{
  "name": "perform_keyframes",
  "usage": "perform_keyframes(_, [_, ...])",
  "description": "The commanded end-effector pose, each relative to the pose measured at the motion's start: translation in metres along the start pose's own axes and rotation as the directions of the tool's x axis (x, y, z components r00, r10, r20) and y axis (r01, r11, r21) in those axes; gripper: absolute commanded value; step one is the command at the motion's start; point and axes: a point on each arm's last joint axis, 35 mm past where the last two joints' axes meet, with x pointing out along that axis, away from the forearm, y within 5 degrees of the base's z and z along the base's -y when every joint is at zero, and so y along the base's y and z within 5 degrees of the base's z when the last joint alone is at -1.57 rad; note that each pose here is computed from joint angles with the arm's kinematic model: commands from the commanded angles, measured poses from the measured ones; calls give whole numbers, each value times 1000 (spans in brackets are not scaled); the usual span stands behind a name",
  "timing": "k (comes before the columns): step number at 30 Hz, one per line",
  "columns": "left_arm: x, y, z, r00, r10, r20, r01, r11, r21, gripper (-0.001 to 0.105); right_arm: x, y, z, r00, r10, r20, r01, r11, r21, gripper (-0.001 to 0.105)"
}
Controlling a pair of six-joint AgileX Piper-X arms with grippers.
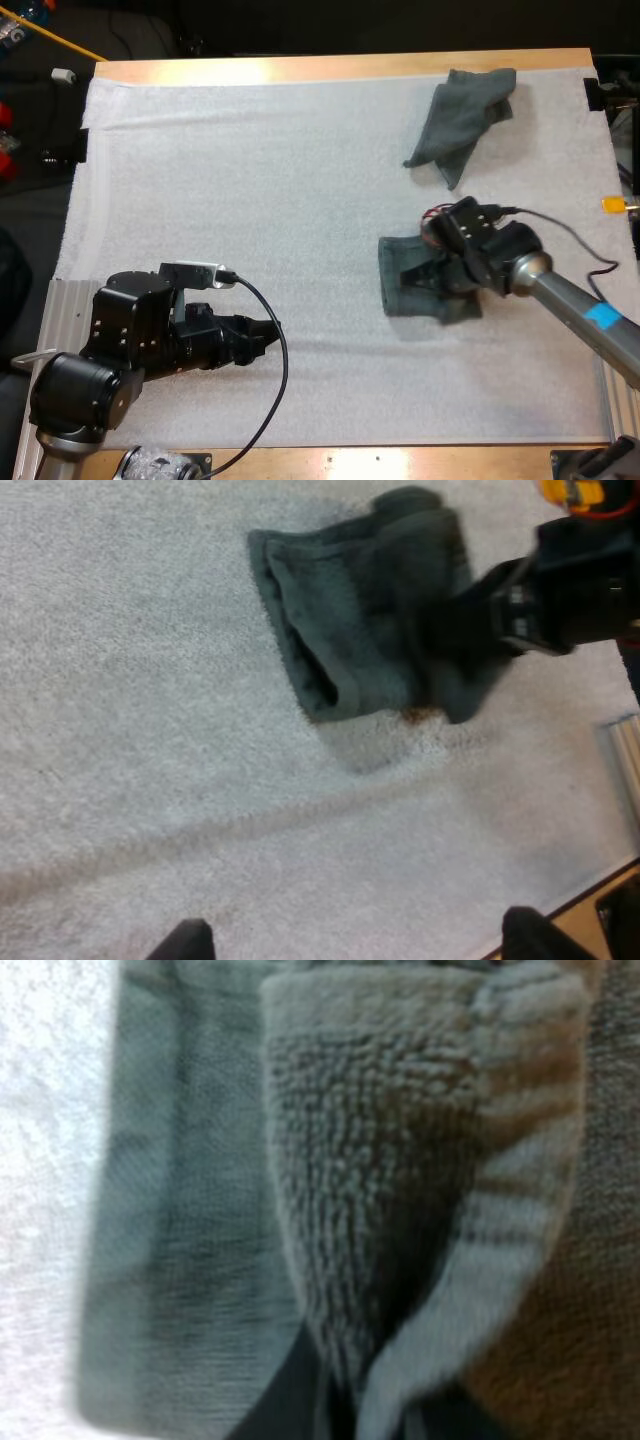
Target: Pick towel from pile, fold and stack
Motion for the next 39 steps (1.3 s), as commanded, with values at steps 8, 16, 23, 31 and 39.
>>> perform_keyframes(8, [-1, -2, -1, 999, -42, -18, 42, 999, -5, 57, 23, 8, 12, 995, 85, 43, -89, 991, 96, 28])
perform_keyframes(16, [-1, -2, -1, 999, -42, -18, 42, 999, -5, 57, 23, 15, 15, 975, 216, 47, -220, 970, 104, 82])
perform_keyframes(23, [-1, -3, 0, 999, -45, -13, 45, 999, 7, 57, 22, 26, 13, 947, 322, 19, -322, 940, 117, 69])
perform_keyframes(31, [-1, -3, 0, 999, -45, -13, 45, 999, 7, 57, 22, 58, 7, 930, 367, 8, -367, 928, 61, 69])
perform_keyframes(39, [-1, -3, 0, 999, -45, -13, 45, 999, 7, 57, 20, 71, 10, 928, 367, 66, -369, 929, 22, 69])
